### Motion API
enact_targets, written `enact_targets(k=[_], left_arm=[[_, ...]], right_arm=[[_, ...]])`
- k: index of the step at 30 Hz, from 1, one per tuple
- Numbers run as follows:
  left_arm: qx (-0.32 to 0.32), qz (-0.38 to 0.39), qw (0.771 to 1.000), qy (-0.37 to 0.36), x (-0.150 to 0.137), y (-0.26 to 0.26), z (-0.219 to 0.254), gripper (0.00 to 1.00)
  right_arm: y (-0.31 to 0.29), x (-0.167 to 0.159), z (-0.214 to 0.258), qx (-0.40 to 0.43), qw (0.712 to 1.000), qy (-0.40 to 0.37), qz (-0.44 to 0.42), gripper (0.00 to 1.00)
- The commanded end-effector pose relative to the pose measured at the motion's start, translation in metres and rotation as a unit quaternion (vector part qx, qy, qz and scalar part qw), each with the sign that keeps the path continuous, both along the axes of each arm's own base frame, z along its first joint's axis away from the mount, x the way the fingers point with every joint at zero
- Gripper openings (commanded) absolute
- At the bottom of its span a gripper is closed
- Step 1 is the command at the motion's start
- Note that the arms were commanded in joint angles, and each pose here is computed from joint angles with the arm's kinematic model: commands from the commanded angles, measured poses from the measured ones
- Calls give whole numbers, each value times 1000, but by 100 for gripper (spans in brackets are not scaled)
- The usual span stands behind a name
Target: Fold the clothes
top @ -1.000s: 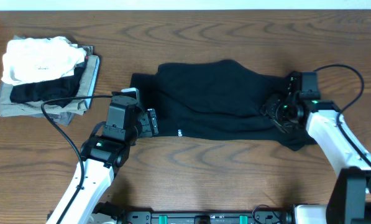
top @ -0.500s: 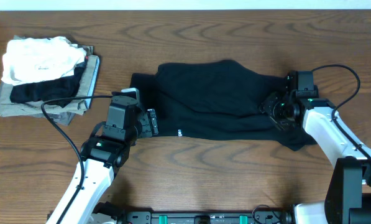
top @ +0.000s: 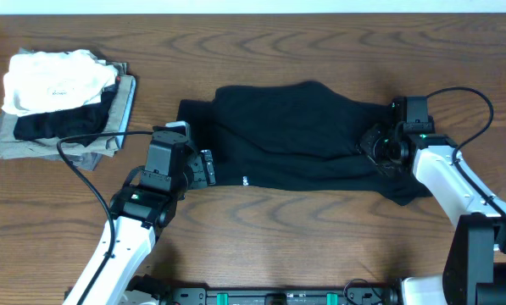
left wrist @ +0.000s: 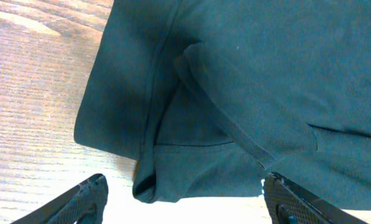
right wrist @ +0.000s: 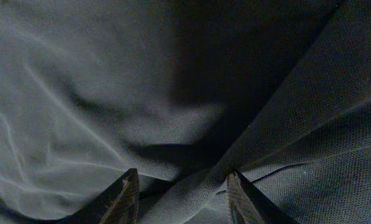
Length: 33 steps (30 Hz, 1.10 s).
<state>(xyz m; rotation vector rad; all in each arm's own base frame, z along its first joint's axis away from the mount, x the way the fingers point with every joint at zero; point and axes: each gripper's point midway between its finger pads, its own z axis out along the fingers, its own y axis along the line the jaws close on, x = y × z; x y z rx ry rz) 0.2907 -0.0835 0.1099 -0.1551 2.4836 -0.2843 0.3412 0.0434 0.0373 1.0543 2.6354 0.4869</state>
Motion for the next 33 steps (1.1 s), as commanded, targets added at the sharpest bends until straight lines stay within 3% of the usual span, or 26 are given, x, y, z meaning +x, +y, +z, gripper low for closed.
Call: enact_targets(k=[1,7,12,16,24,29,31,33], left_arm=[[6,2,1000,-8,4,1,6,82],[6,2,1000,-8,4,1,6,82],[6,2,1000,-8,4,1,6,82],[6,2,1000,-8,4,1,6,82],[7,2,1000,-6,3,1,5,82],[-1,-4,1000,-5,2,-2,5,81],[-17,-18,1000,-4,1,-9,8,71],[-42,-37,998,-4,-3,-19,13,66]], right_arm=[[-1,2,-7,-5,1000,11,-10,44],[2,-1,-26,6,999,39,-16,42],[0,12,-27,5,1000,16,-19,22],[-6,28,-19,7,999,-18,-28,14],[-19,51,-8,-18,997,-72,-27,18],[-28,56,-7,-50,995,-85,-17,9],[-25,59,-1,-50,994,-94,-2,8],[-20,61,9,-42,994,-103,17,13]])
